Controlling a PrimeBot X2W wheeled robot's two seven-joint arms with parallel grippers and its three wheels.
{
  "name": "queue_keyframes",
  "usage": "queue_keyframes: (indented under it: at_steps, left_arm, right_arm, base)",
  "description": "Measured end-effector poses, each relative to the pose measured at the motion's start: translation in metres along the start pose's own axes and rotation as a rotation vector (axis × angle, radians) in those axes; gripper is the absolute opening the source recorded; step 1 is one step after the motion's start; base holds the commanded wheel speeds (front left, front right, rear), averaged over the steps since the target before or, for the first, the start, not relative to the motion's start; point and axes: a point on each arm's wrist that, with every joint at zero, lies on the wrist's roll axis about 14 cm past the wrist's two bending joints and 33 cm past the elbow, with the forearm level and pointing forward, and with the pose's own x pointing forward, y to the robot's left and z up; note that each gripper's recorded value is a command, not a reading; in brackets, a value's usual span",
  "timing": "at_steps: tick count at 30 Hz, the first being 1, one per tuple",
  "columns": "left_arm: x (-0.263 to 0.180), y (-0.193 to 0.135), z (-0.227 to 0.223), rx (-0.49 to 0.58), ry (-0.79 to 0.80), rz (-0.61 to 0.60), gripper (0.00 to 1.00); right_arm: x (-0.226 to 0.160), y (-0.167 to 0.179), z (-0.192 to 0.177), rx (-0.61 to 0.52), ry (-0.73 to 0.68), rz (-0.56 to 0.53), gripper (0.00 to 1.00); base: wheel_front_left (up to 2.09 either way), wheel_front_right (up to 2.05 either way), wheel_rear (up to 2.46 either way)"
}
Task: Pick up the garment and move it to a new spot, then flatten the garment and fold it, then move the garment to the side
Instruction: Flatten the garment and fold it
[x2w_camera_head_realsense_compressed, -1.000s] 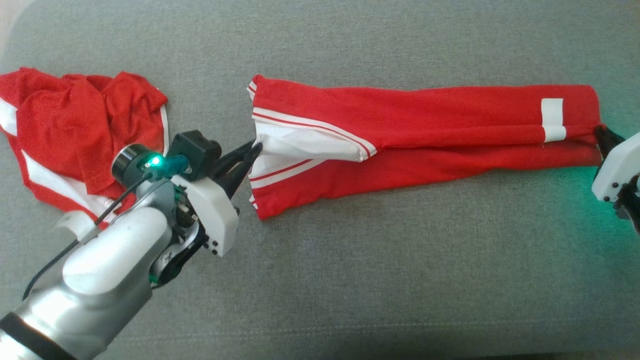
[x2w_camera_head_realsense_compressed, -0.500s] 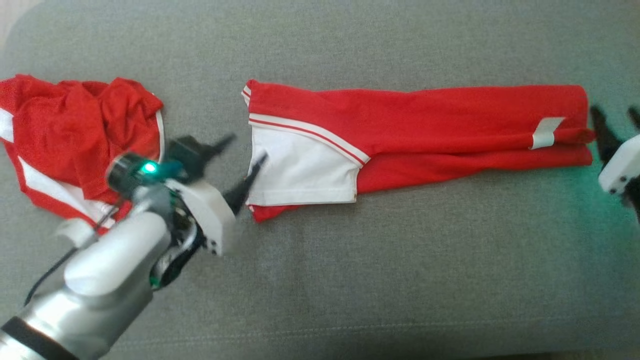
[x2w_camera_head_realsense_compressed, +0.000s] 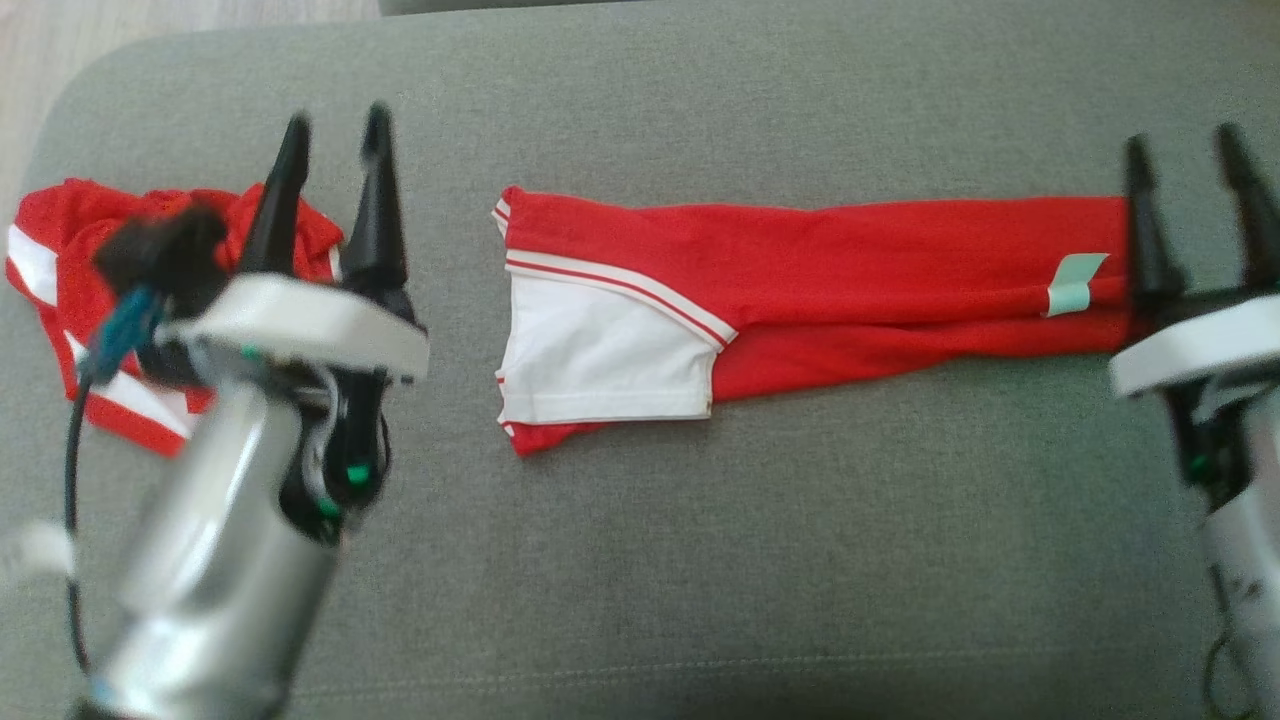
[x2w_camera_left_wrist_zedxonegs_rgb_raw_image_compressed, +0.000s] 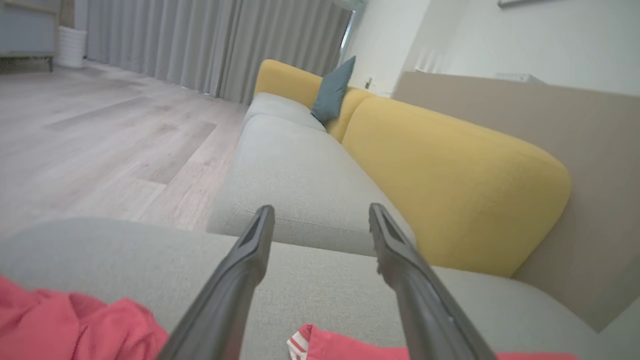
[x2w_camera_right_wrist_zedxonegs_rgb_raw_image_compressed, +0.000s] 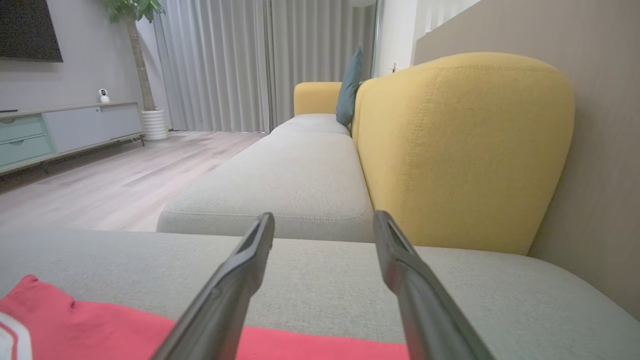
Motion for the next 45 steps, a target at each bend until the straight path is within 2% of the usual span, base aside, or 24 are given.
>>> queue_keyframes:
  at_steps: [1,6,10,15,20,26,34,43,44,45]
  left_arm:
    - [-0.006,0.005,-0.002,-0.037,-0.006,0.039,1.00]
    - [-0.036,0.022,-0.017,-0.049,0.000,0.117,1.00]
    - [-0.048,0.021,-0.019,-0.030,-0.016,0.108,1.00]
    - [-0.052,0.027,-0.025,-0.023,-0.007,0.107,1.00]
    - [-0.055,0.038,-0.043,-0.024,0.039,0.120,1.00]
    - [-0.052,0.048,-0.062,-0.028,0.086,0.138,1.00]
    - [-0.043,0.050,-0.076,-0.030,0.112,0.138,1.00]
    - [-0.037,0.048,-0.077,-0.042,0.108,0.135,1.00]
    - [-0.037,0.048,-0.077,-0.042,0.107,0.137,1.00]
    - [-0.036,0.049,-0.077,-0.043,0.107,0.139,1.00]
  right_arm:
    - [-0.002,0.007,-0.001,0.000,-0.007,0.011,1.00]
    - [-0.014,0.029,-0.012,0.011,0.001,0.038,1.00]
    - [-0.021,0.035,-0.029,0.035,0.036,0.027,1.00]
    - [-0.019,0.015,-0.044,0.086,0.092,-0.063,1.00]
    - [-0.019,-0.020,-0.079,0.172,0.214,-0.214,1.00]
    - [-0.010,-0.039,-0.117,0.301,0.345,-0.345,1.00]
    - [-0.017,-0.047,-0.162,0.285,0.545,-0.410,1.00]
    - [-0.025,-0.044,-0.164,0.311,0.574,-0.420,1.00]
    - [-0.025,-0.044,-0.164,0.309,0.574,-0.419,0.99]
    - [-0.025,-0.044,-0.164,0.308,0.574,-0.419,0.67]
  base:
    - [0.00,0.00,0.00]
    - [0.00,0.00,0.00]
    - [0.00,0.00,0.00]
    - [0.00,0.00,0.00]
    - [0.00,0.00,0.00]
    - [0.00,0.00,0.00]
    - [0.00,0.00,0.00]
    - [0.00,0.00,0.00]
    - [0.00,0.00,0.00]
    - [0.00,0.00,0.00]
